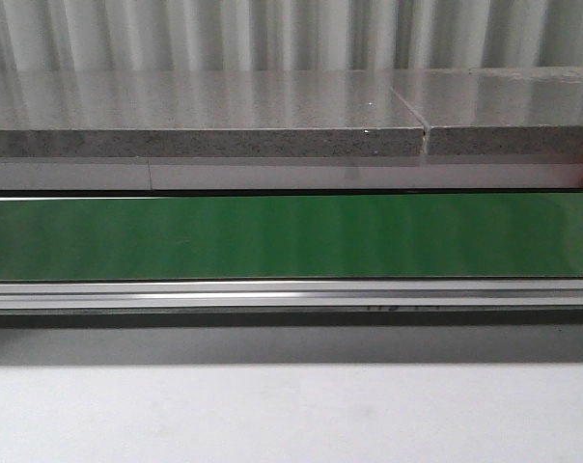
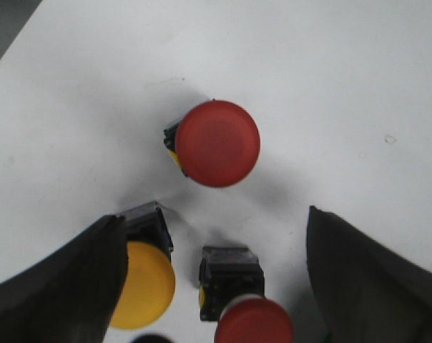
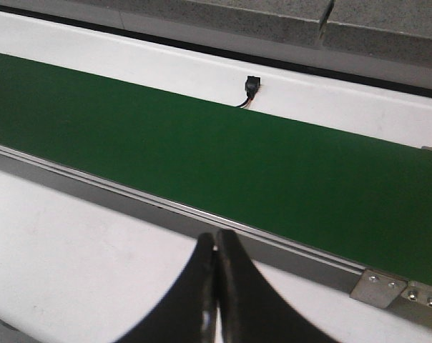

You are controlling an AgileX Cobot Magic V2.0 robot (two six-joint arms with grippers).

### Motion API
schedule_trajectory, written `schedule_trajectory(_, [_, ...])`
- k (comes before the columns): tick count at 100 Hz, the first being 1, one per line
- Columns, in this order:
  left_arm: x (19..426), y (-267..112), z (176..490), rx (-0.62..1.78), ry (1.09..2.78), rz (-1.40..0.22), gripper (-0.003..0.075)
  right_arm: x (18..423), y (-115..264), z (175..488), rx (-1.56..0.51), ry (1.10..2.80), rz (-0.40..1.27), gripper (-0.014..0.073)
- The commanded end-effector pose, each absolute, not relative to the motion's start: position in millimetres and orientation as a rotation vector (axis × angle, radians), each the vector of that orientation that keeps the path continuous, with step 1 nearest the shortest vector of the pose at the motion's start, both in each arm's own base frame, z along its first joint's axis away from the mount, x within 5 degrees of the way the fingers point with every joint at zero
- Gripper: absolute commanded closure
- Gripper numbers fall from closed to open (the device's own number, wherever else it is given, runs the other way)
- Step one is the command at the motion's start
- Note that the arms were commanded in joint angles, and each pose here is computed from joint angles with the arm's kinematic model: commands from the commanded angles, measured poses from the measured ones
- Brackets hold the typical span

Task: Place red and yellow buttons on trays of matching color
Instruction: 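Grasp a red mushroom button from the pile with the left gripper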

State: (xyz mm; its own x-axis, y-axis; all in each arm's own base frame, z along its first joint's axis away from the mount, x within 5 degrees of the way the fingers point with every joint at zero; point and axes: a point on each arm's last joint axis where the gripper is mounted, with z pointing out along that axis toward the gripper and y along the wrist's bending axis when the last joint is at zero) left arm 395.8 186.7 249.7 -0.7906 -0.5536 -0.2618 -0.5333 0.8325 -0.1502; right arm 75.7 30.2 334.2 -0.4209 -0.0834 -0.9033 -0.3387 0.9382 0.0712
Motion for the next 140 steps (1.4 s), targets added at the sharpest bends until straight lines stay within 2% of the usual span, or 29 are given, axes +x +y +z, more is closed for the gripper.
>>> schedule_trajectory(1, [401.5,190.0,274.6,-0.797,2.607,-0.079,0.0209,77.0,30.9,347.6,-0.300,1.908,0.302,0.0701])
schedule_trajectory(32, [421.0,199.6,243.0,-0.813,2.630,-0.091,0.0209,77.0,30.9,347.6,-0.300,1.908,0.302,0.0701])
schedule_trajectory(49, [425.1,197.1,237.9,-0.787,2.636,-0.086,0.0216,77.0,30.9,347.5,-0.300,1.909,0.302,0.0701])
schedule_trajectory(59, [425.8,197.3,238.2,-0.787,2.627,-0.086,0.0281,77.0,30.9,347.5,-0.300,1.909,0.302,0.0701])
schedule_trajectory(78, [426.7,197.9,238.6,-0.749,2.625,-0.075,0.0459,77.0,30.9,347.5,-0.300,1.909,0.302,0.0701])
schedule_trajectory(91, [427.4,198.3,239.9,-0.733,2.615,-0.067,0.0512,77.0,30.9,347.5,-0.300,1.909,0.302,0.0701])
schedule_trajectory(106, [424.1,198.2,251.9,-0.711,2.596,-0.035,0.0514,77.0,30.9,347.5,-0.300,1.909,0.302,0.0701])
schedule_trajectory(140, [411.0,168.3,311.2,-0.536,2.546,0.035,0.0514,77.0,30.9,347.5,-0.300,1.909,0.302,0.0701])
